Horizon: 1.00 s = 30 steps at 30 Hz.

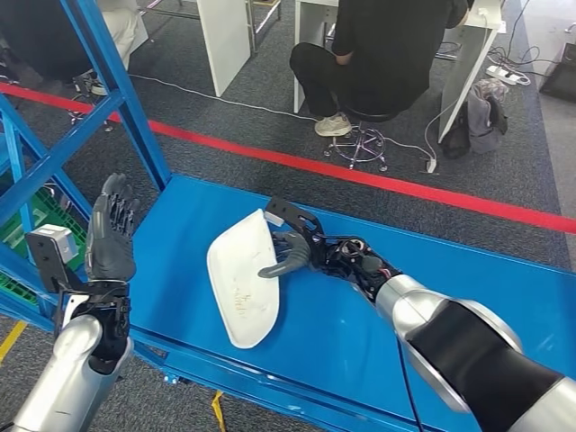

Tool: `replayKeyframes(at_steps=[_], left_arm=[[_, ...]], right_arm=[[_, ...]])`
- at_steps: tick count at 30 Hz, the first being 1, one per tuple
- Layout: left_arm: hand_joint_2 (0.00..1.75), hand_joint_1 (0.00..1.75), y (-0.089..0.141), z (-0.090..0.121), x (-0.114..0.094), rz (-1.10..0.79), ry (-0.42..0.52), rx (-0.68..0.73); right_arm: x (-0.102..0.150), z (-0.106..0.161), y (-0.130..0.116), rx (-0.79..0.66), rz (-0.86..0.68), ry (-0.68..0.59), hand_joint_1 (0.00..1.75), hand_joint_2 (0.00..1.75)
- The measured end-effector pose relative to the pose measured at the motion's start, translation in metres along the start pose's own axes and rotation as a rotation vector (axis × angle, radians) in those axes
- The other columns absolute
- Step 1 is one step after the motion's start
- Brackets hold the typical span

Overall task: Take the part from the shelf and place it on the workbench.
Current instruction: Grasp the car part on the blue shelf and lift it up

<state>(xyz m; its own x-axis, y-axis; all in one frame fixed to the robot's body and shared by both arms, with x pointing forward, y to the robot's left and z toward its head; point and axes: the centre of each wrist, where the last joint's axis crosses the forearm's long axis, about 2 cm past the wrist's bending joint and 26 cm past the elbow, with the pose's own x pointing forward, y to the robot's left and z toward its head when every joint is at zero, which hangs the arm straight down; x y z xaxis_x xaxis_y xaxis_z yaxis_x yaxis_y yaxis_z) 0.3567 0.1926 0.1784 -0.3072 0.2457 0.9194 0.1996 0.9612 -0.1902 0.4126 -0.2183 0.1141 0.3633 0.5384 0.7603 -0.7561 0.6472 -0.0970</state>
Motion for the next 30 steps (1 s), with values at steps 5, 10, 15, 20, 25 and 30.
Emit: replayKeyframes(at_steps=[5,10,15,20,25,30], left_arm=[[0.0,0.0,-0.0006,-0.001,0.0007,0.003,-0.007,-0.001],[0.0,0.0,-0.0005,-0.0009,0.0006,0.005,-0.012,0.001],[0.0,0.0,-0.0002,-0.0005,0.0004,0.002,-0.012,0.002],[0.0,0.0,0.0003,-0.0001,0.0001,-0.003,-0.009,0.005],[0.0,0.0,0.0009,0.0009,-0.0002,-0.011,-0.003,0.009],[0.0,0.0,0.002,0.0033,-0.0009,-0.018,0.005,0.014]], right_arm=[[0.0025,-0.0009,0.0012,-0.006,0.006,-0.003,1.75,1.75],[0.003,-0.001,0.0013,-0.007,0.015,0.0,1.75,1.75],[0.0025,-0.0012,0.0017,-0.008,0.021,0.002,1.75,1.75],[0.0014,-0.0011,0.0015,-0.013,0.024,0.002,1.75,1.75],[0.0013,-0.0012,0.0016,-0.02,0.029,0.011,1.75,1.75],[0.0014,-0.0013,0.0014,-0.035,0.032,0.024,1.75,1.75]])
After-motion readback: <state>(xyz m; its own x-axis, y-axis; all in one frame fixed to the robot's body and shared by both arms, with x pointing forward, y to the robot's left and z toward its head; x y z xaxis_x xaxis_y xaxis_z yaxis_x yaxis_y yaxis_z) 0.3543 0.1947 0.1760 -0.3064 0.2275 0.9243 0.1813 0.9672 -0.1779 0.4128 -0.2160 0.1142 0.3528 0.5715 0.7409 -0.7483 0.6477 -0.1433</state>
